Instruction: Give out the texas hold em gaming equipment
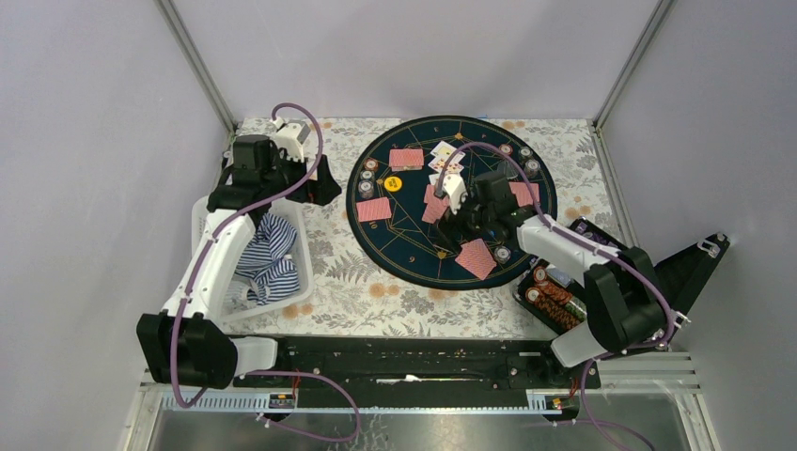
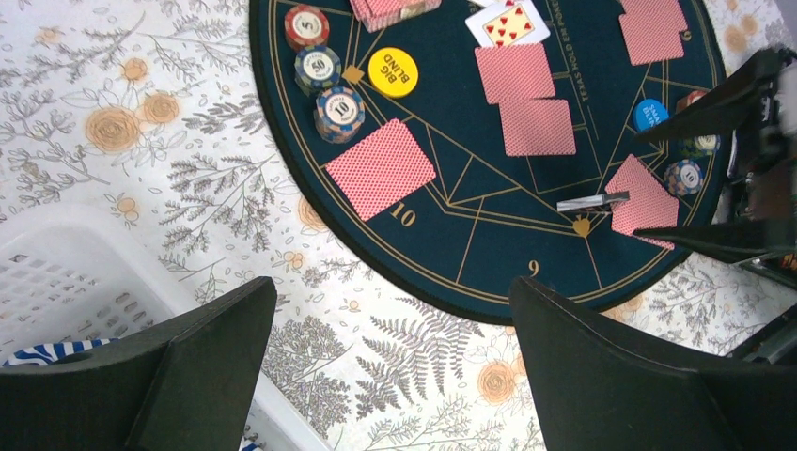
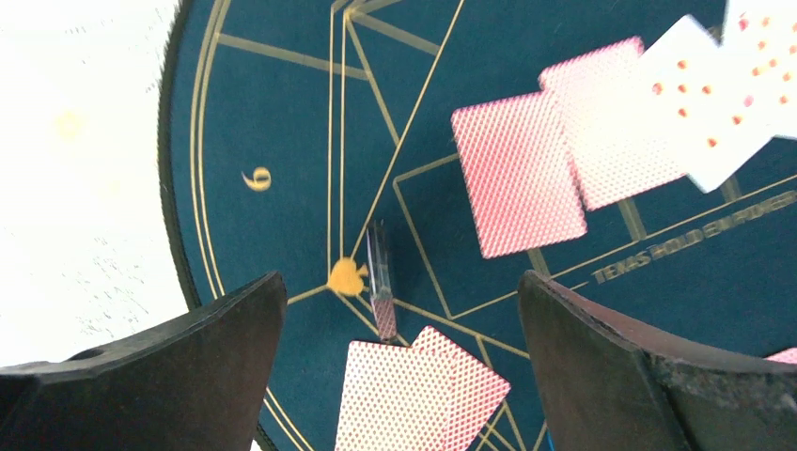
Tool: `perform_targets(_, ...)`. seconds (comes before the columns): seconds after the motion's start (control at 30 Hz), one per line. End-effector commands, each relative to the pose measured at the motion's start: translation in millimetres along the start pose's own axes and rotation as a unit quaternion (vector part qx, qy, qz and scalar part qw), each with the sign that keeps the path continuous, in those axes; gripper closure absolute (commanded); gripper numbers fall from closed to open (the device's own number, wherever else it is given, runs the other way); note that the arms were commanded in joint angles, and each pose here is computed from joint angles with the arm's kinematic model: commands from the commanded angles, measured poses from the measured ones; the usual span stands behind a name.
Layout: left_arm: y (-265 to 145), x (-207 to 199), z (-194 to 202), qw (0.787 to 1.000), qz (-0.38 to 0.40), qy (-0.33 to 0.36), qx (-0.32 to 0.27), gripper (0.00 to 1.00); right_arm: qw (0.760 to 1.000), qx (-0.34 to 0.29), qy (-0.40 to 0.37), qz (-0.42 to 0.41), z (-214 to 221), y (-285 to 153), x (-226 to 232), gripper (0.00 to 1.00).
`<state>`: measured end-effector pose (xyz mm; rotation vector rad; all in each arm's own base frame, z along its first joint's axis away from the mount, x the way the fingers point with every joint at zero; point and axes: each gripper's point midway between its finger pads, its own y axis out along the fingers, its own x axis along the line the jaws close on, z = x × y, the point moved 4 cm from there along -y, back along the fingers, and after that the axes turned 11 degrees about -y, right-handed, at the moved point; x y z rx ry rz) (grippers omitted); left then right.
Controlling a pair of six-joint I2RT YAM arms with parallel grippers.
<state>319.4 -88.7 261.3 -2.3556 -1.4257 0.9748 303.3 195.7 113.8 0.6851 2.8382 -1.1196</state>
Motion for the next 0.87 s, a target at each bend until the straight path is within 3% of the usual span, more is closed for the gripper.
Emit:
perform_targets(0.0, 1, -2, -19, 1.0, 0.005, 0.018, 0.004, 0.01, 0.997, -0.064, 0.009, 0.037, -64, -39, -16, 0.0)
perform_targets(0.23, 15, 13, -28, 0.997, -0.023, 0.043, 0.061, 0.01, 0.983, -0.122, 0.088, 0.103, -99, -109, -43, 0.0)
perform_targets(0.5, 20, 30, 1, 0.993, -0.06, 0.046, 0.088, 0.01, 0.954, -0.109, 0.203, 0.192, -37, -166, -68, 0.0)
perform_targets(0.63, 21, 35, 18, 0.991, -0.081, 0.053, 0.089, 0.01, 0.941, -0.095, 0.245, 0.214, -7, -173, -70, 0.0)
perform_targets(0.83, 17, 30, 17, 0.992, -0.082, 0.058, 0.082, 0.01, 0.936, -0.091, 0.258, 0.221, 1, -171, -67, 0.0)
